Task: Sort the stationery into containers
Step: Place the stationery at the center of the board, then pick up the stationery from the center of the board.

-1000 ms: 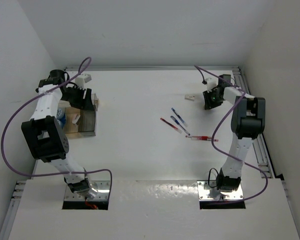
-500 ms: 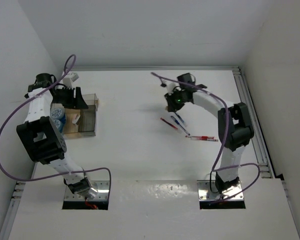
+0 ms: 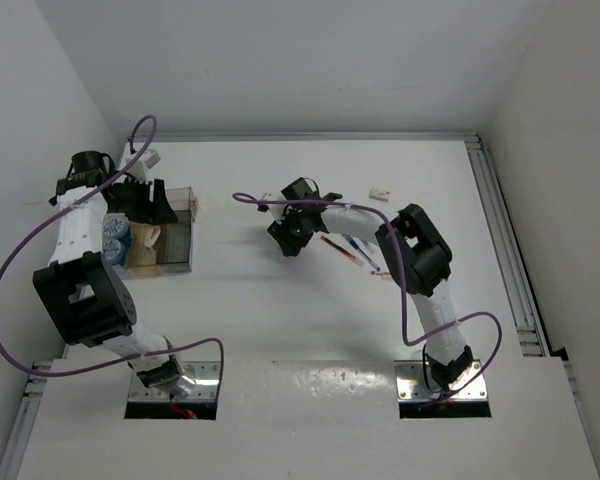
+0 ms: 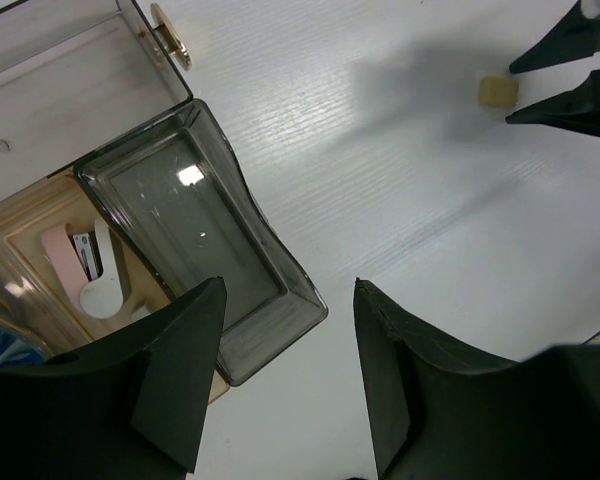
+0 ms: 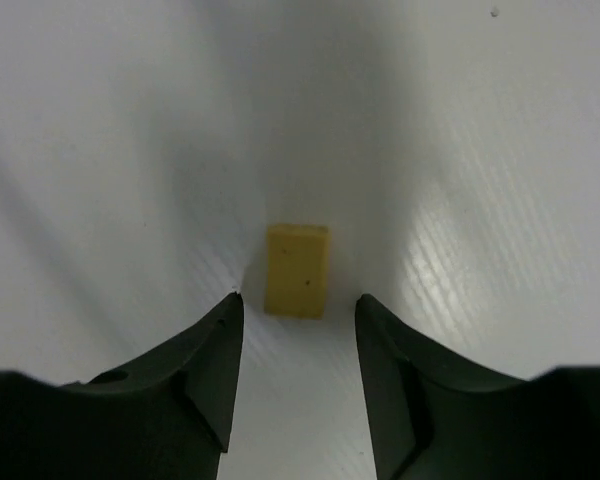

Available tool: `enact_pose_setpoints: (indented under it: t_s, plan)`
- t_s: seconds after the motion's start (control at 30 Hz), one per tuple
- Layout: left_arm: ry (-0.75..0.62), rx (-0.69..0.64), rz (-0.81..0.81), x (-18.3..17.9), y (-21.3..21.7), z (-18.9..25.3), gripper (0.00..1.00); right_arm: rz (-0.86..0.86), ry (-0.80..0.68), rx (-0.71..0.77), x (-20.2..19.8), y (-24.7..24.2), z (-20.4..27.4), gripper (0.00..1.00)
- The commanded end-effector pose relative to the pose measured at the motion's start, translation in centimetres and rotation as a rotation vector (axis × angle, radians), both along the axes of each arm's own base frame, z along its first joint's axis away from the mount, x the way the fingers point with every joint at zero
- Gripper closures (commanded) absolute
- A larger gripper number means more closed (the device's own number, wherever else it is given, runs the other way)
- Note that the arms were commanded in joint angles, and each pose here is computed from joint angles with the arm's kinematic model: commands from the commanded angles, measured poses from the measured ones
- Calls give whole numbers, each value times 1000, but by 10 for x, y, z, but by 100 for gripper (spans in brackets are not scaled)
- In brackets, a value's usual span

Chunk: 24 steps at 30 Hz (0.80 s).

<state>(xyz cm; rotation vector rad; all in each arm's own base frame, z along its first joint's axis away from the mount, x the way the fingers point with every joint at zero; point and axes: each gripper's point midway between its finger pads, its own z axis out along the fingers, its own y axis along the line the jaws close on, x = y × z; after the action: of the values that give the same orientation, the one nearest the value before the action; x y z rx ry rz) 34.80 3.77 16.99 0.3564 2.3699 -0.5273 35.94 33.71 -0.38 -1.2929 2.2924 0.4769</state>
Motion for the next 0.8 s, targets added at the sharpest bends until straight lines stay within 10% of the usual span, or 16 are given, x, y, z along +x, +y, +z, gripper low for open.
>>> enact_pose_setpoints:
  t_s: [0.0,0.3,0.77]
  plan:
    - [-79,19,-27,5,-7,15,40,-26,-94,19,20,11,17,51]
    - [-146,12,-195,16,-61,22,40,-137,-115,150,29,-5,85,31]
    - [14,108,-469,6,-229,-64,36,-635,-175,149,122,-209,120,24]
